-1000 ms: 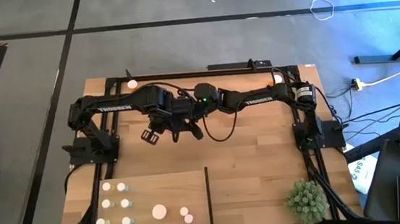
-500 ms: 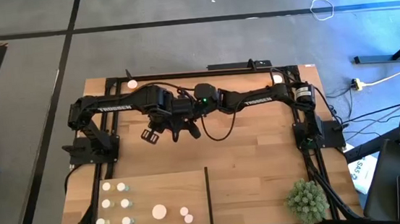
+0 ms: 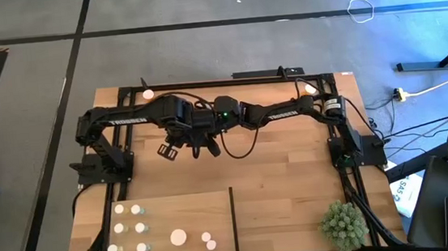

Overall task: Pick and place medicine bottles onto shelf by color
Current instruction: Put the pink pill bottle on the shelf aligned with the other pink pill bottle

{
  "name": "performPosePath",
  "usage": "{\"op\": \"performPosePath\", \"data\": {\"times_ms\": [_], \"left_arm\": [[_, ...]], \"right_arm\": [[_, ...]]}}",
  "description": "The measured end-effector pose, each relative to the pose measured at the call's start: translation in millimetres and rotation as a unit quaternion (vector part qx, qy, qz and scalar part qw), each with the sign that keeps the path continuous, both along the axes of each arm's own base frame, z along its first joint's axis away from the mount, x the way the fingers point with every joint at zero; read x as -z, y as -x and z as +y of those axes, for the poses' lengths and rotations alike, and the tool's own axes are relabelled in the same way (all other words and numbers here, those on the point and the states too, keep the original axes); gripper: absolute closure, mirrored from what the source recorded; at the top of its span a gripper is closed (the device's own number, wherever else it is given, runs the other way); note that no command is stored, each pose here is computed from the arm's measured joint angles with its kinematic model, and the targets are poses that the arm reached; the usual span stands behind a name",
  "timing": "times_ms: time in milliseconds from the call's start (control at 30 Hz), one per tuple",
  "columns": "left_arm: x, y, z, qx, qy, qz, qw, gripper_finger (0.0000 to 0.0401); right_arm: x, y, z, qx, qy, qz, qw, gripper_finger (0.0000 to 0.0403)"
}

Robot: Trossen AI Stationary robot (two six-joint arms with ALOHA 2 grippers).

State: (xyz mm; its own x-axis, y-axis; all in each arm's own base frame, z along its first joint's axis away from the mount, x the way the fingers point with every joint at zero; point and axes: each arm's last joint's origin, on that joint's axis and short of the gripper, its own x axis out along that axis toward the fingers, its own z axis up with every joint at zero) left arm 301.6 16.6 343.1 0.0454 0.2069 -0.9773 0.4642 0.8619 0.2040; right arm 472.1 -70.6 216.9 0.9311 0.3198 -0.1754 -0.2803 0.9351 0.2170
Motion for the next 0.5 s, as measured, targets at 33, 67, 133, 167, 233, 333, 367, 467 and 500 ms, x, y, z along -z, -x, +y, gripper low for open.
{"op": "performPosePath", "data": {"times_ms": [33, 67, 133, 167, 233, 333, 367, 467, 500], "left_arm": [[-0.4, 0.5, 0.1, 0.0, 0.0, 0.0, 1.0, 0.0311], [-0.4, 0.5, 0.1, 0.0, -0.001, 0.0, 1.0, 0.0311], [-0.4, 0.6, 0.1, -0.002, 0.0, 0.0, 1.0, 0.0311], [-0.5, 0.6, 0.1, -0.002, 0.0, 0.0, 1.0, 0.0311], [-0.5, 0.6, 0.1, -0.002, 0.0, 0.0, 1.0, 0.0311], [-0.5, 0.5, 0.0, -0.002, 0.001, -0.001, 1.0, 0.0311], [-0.5, 0.5, 0.0, -0.002, 0.001, -0.001, 1.0, 0.0311], [-0.4, 0.3, 0.0, -0.002, 0.002, -0.001, 1.0, 0.0311], [-0.4, 0.3, -0.1, -0.003, 0.003, -0.001, 1.0, 0.0311]], "right_arm": [[-0.9, -1.0, 0.1, -0.001, 0.001, -0.002, 1.0, 0.0218], [-1.6, -1.7, 0.2, -0.004, -0.001, -0.003, 1.0, 0.0218], [-2.7, -2.2, 0.3, -0.009, -0.001, -0.004, 1.0, 0.0218], [-2.9, -2.3, 0.3, -0.009, 0.001, -0.005, 1.0, 0.0218], [-3.0, -2.3, 0.3, -0.01, 0.006, -0.007, 1.0, 0.0218], [-3.1, -2.3, 0.3, -0.011, 0.009, -0.008, 1.0, 0.0218], [-3.1, -2.4, 0.3, -0.011, 0.009, -0.008, 1.0, 0.0219], [-3.5, -2.5, 0.3, -0.011, 0.011, -0.01, 1.0, 0.0228], [-3.5, -2.5, 0.3, -0.01, 0.012, -0.01, 1.0, 0.0235]]}}
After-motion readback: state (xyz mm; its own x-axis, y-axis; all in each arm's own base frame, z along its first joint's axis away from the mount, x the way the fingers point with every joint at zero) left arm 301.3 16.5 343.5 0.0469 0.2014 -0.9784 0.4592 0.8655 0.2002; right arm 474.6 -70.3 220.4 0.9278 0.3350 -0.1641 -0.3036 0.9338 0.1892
